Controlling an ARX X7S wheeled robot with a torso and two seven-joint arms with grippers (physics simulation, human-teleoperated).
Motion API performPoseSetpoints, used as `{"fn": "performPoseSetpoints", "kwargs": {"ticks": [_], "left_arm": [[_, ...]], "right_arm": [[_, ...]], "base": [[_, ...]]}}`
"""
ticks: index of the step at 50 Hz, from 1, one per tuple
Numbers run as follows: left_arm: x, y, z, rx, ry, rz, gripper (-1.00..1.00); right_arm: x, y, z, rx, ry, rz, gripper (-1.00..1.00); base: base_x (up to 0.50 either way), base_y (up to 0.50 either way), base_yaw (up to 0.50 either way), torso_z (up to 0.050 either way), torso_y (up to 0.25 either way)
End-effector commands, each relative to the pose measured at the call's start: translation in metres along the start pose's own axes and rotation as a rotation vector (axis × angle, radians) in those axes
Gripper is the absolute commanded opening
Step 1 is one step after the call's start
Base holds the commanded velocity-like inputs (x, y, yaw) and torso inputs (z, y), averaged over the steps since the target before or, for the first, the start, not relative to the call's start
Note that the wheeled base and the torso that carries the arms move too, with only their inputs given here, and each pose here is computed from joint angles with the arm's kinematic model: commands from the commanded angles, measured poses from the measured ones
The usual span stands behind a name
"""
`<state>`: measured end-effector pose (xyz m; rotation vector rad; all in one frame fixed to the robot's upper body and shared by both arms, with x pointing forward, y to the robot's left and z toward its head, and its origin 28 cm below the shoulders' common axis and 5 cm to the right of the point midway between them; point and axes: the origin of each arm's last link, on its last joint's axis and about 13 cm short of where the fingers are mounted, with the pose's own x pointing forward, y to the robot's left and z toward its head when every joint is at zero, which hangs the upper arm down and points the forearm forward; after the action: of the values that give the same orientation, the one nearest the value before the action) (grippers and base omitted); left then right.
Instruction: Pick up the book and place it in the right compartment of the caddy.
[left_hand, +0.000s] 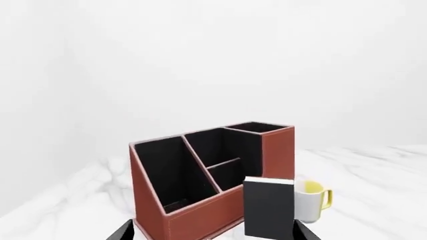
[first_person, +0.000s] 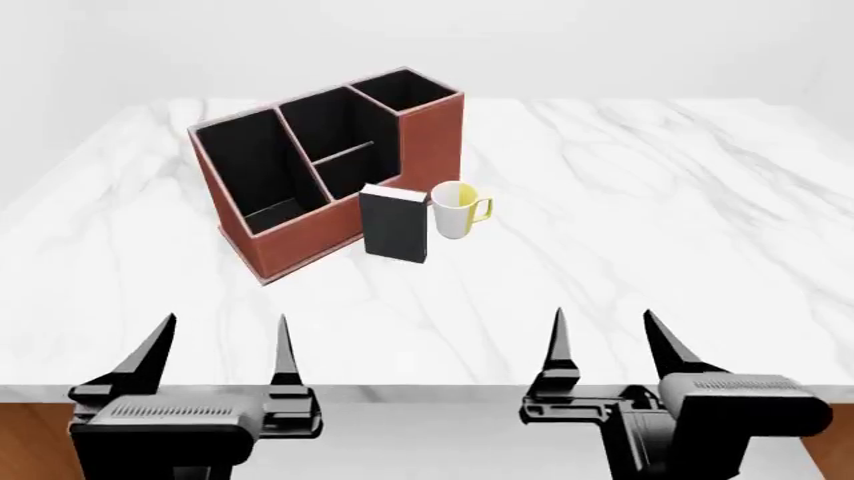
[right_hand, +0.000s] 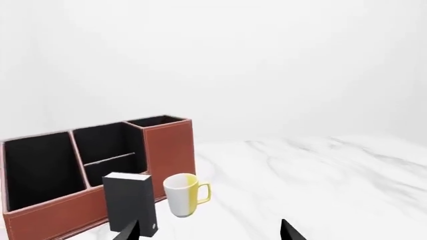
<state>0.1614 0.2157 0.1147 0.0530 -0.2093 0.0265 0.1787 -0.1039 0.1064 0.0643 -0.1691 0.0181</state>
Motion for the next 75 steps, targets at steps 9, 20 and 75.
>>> {"fn": "performPoseSetpoints", "kwargs": {"ticks": [9,20,75], "left_arm": [[-0.0117,0.0047,0.0259,-0.012,-0.076,0.031,1.0],[-0.0118,0.0047,0.025,-0.018,-0.073,0.034,1.0],[-0.0134,0.0044,0.0252,-0.026,-0.072,0.038,1.0]], "right_arm": [[-0.0071,-0.0001,0.0185,0.016,-0.035,0.018,1.0],[-0.0076,-0.0003,0.0179,0.012,-0.031,0.019,1.0],[-0.01,0.0005,0.0138,-0.004,-0.034,0.027,1.0]], "base": [[0.04,0.0,0.0,0.0,0.0],[0.49,0.0,0.0,0.0,0.0],[0.5,0.0,0.0,0.0,0.001]]}}
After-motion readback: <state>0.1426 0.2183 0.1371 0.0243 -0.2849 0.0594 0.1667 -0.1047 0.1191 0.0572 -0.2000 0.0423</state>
